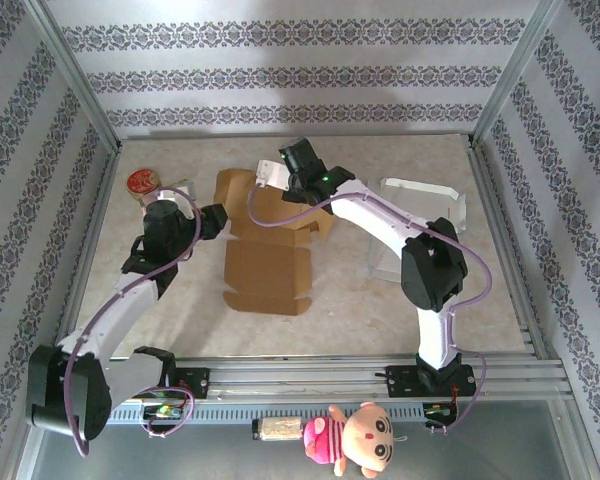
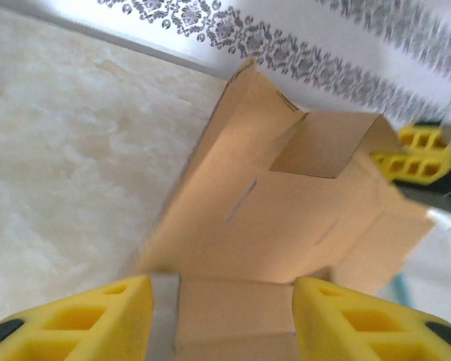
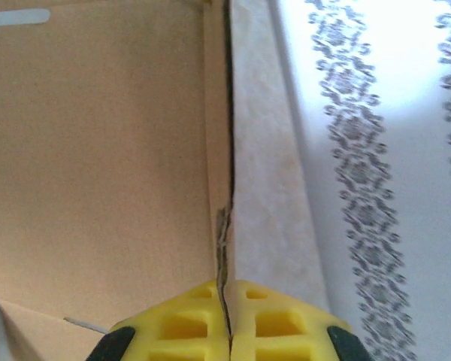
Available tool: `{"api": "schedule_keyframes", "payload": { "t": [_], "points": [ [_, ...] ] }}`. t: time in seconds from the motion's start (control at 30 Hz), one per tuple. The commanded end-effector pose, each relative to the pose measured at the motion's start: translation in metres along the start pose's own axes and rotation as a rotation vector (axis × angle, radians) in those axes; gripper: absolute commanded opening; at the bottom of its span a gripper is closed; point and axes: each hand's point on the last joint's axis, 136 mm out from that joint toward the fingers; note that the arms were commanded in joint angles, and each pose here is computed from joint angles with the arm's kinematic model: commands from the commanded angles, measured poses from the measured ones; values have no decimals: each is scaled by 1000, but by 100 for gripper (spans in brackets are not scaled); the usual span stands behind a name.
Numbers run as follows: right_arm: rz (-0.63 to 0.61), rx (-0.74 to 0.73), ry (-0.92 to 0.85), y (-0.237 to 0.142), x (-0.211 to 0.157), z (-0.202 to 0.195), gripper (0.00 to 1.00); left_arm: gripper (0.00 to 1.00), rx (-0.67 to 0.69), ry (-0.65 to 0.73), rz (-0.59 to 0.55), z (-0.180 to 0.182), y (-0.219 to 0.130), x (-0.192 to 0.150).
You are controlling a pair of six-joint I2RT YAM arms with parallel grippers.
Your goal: Fold the paper box
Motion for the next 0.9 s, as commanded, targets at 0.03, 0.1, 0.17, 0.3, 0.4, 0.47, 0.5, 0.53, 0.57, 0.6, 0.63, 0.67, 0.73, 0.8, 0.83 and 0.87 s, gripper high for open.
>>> {"api": "schedule_keyframes", "payload": {
  "t": [0.03,0.1,0.17,0.3,0.4,0.47,0.5,0.53,0.57,0.6,0.63,0.67,0.73,0.8,0.83,0.87],
  "points": [
    [68,-210,40,-20,1,-34,0,51,-64,-364,36,-30,-20,10],
    [90,-266,14,-20,2,-36,0,50,-132,-456,31,-43,-24,16],
    [99,-305,-15,-22,6,-37,0,48,-193,-534,26,-53,-23,21],
    [91,-367,-56,-25,15,-37,0,48,-281,-662,17,-64,-7,33],
    [83,-394,-70,-26,20,-35,0,48,-318,-715,19,-66,15,39],
    [81,-405,-76,-25,22,-33,0,53,-363,-722,51,-73,29,40],
    [82,-408,-82,-25,22,-31,0,56,-402,-718,67,-80,35,42],
    [82,-409,-82,-25,23,-29,0,57,-417,-724,76,-82,41,43],
    [80,-405,-84,-24,24,-27,0,58,-424,-736,77,-80,48,42],
    [81,-400,-87,-23,24,-24,0,58,-424,-740,65,-76,55,43],
    [81,-397,-89,-22,24,-22,0,58,-417,-733,60,-73,61,41],
    [85,-394,-93,-21,22,-20,0,58,-402,-704,47,-68,68,42],
    [90,-388,-100,-19,21,-16,0,58,-358,-607,26,-62,75,41],
    [91,-379,-103,-19,18,-13,0,58,-330,-469,7,-62,78,43],
    [88,-371,-102,-20,18,-11,0,58,-320,-409,-2,-61,79,43],
    [82,-356,-98,-21,16,-9,0,58,-315,-321,-23,-61,77,45]
  ]
}}
Point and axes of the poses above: each hand's point on the last joint's axis, 136 mm out from that joint toward the fingers, its own y axis out along the fingers, its own z axis along the line the jaws close on, x = y × z, and after that the axes turned 9 degrees about -y, right-handed
